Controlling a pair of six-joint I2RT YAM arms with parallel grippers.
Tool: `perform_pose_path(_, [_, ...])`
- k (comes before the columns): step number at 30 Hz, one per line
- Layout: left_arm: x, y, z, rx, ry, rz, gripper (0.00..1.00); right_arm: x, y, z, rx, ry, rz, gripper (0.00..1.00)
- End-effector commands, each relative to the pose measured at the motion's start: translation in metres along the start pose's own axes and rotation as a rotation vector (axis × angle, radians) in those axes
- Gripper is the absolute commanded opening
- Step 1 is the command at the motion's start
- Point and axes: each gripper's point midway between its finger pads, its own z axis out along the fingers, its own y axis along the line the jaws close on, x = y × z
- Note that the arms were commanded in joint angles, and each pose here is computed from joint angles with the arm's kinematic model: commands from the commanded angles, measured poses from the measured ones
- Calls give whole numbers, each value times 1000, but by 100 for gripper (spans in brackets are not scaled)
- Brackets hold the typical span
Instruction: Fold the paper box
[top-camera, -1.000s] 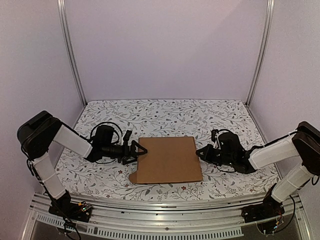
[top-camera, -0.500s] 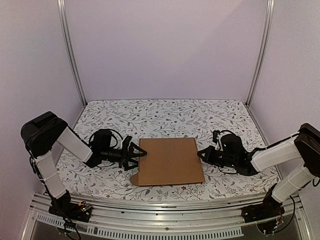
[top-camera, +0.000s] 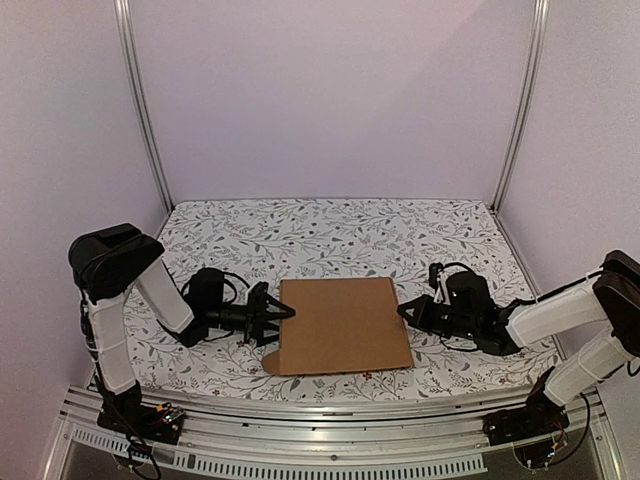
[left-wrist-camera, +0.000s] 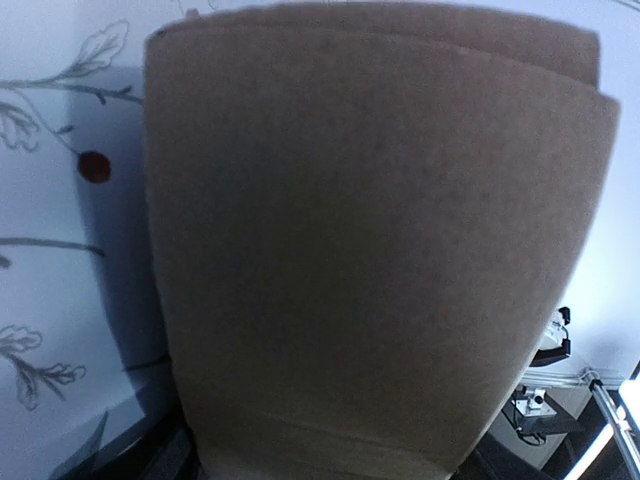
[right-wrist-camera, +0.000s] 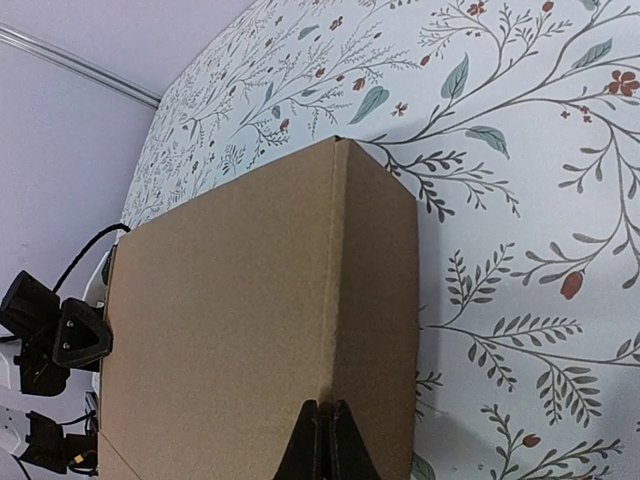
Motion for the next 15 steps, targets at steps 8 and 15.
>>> perform_pose_path(8, [4, -16, -2, 75, 4, -57, 34, 45, -58, -11, 193, 160, -16, 0])
perform_pose_path(15, [6, -37, -7, 87, 7, -41, 26, 28, -22, -16, 97, 161, -124, 10])
